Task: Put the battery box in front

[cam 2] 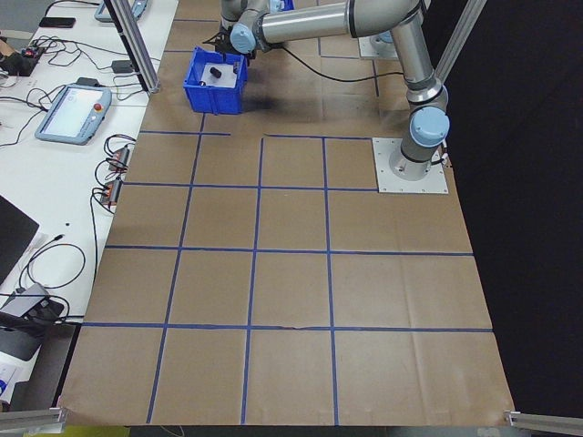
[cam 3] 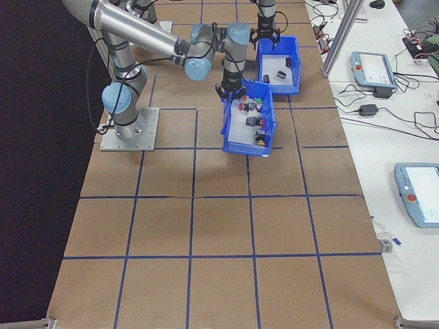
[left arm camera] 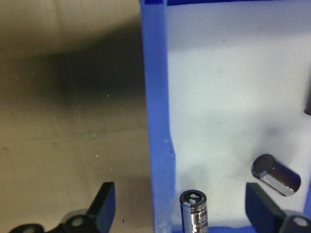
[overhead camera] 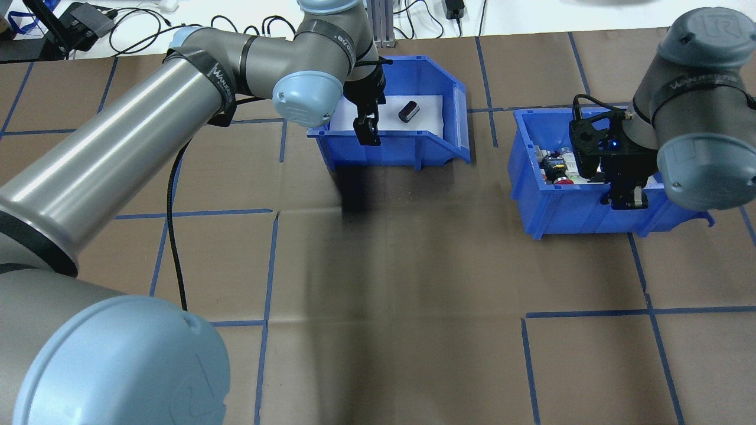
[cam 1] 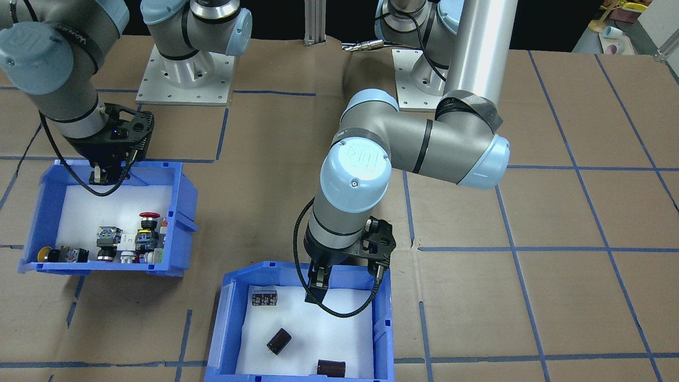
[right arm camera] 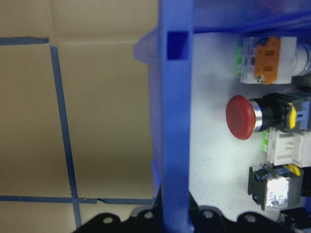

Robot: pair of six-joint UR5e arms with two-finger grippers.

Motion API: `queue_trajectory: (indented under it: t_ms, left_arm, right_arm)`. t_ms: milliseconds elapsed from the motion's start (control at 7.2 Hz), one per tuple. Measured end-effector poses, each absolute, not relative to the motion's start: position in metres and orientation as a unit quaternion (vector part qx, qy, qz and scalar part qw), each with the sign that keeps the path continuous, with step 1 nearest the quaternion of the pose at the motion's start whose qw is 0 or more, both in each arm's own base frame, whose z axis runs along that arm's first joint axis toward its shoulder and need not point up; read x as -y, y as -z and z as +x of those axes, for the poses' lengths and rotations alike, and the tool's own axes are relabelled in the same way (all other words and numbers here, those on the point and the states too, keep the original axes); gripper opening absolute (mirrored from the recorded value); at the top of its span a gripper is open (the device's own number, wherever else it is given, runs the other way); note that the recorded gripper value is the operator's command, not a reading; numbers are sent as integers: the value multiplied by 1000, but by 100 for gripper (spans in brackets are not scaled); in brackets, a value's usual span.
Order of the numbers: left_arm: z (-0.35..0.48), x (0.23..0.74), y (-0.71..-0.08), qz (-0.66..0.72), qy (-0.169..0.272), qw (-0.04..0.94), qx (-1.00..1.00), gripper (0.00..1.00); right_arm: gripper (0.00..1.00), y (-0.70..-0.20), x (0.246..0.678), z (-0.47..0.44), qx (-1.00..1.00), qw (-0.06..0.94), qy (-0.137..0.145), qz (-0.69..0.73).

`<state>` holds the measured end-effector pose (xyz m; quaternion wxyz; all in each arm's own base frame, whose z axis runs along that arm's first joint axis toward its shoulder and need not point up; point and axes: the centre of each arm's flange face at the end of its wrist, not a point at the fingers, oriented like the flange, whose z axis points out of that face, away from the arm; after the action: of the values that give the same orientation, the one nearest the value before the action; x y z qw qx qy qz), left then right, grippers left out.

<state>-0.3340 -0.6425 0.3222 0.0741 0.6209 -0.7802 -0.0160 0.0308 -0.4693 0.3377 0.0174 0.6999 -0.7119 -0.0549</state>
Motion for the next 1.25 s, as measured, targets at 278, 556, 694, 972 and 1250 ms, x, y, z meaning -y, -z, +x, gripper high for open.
queue_trajectory:
  t_ms: [278,556,694,972,1250]
  left_arm:
    - [-302,623,-377,509,16,45,859,98]
    - [-269,588,-427,374,28,30,926,99]
    - [-252,568,-446,310,37,25,950,99]
    - [-212,520,-479,166,41,28,985,99]
    - [-192,461,-492,-6,32,35,999,99]
  right_arm:
    - [6,-333,437,57,707,17,55,705]
    - [6,-333,417,99,713,26,55,698]
    - [6,-333,408,125,716,31,54,695]
    - [6,-332,385,184,718,41,50,693]
    - [6,-333,357,246,719,58,24,692]
